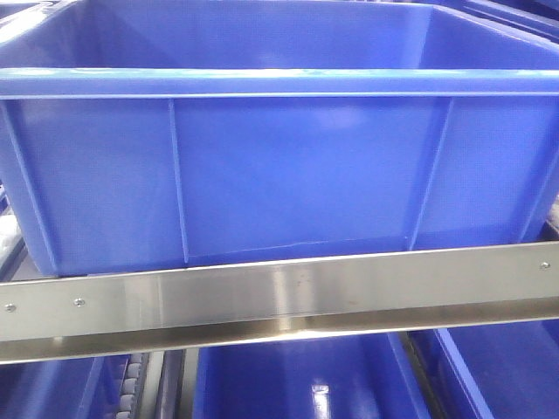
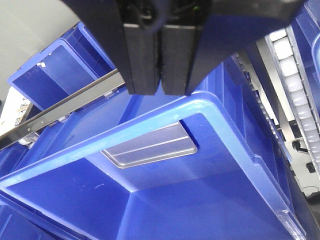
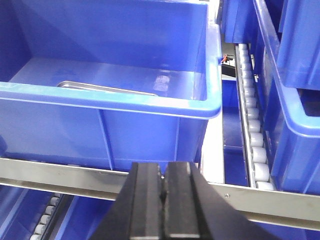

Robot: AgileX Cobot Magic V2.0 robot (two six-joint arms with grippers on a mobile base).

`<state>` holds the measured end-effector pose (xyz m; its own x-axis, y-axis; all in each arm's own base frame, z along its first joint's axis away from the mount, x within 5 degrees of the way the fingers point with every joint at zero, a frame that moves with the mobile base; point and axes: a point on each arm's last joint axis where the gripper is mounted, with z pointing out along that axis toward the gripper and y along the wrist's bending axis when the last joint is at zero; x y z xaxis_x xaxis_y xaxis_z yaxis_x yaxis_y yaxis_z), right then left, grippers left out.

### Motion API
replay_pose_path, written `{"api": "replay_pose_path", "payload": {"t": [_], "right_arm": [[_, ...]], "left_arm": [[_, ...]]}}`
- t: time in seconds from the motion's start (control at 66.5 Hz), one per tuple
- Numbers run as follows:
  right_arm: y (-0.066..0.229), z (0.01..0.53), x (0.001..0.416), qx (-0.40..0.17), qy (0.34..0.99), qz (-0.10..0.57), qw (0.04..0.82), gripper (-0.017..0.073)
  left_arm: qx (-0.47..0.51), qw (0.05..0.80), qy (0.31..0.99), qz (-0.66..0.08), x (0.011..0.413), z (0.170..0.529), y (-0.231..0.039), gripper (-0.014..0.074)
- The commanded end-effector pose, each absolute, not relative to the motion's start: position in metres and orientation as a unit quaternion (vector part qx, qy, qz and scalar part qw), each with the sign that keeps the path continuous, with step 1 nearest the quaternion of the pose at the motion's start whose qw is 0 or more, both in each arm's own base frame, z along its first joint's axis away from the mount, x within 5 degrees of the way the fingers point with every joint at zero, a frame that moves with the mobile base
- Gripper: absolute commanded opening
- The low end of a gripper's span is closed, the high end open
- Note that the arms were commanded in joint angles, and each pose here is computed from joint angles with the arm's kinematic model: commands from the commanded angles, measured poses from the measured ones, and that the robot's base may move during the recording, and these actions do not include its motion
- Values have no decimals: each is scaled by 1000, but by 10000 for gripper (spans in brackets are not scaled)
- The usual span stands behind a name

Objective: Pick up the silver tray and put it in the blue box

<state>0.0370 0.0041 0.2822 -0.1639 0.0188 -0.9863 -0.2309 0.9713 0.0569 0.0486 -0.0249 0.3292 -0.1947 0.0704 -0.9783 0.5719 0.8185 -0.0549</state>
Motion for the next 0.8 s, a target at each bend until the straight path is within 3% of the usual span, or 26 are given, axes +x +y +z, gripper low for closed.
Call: {"api": "replay_pose_path", "payload": {"t": [0.0, 0.256, 0.481, 0.782], "right_arm": [[5, 298, 37, -78, 722, 96, 680, 57], [5, 298, 37, -78, 722, 96, 680, 57], [5, 298, 37, -78, 722, 96, 680, 57], [5, 298, 37, -78, 722, 96, 680, 57]], "left_arm": [[217, 625, 713, -233, 48, 343, -28, -98], [206, 610, 726, -244, 48, 337, -29, -99], [158, 674, 702, -167, 45, 316, -20, -105], [15, 746, 662, -71, 44, 253, -6, -105]]}}
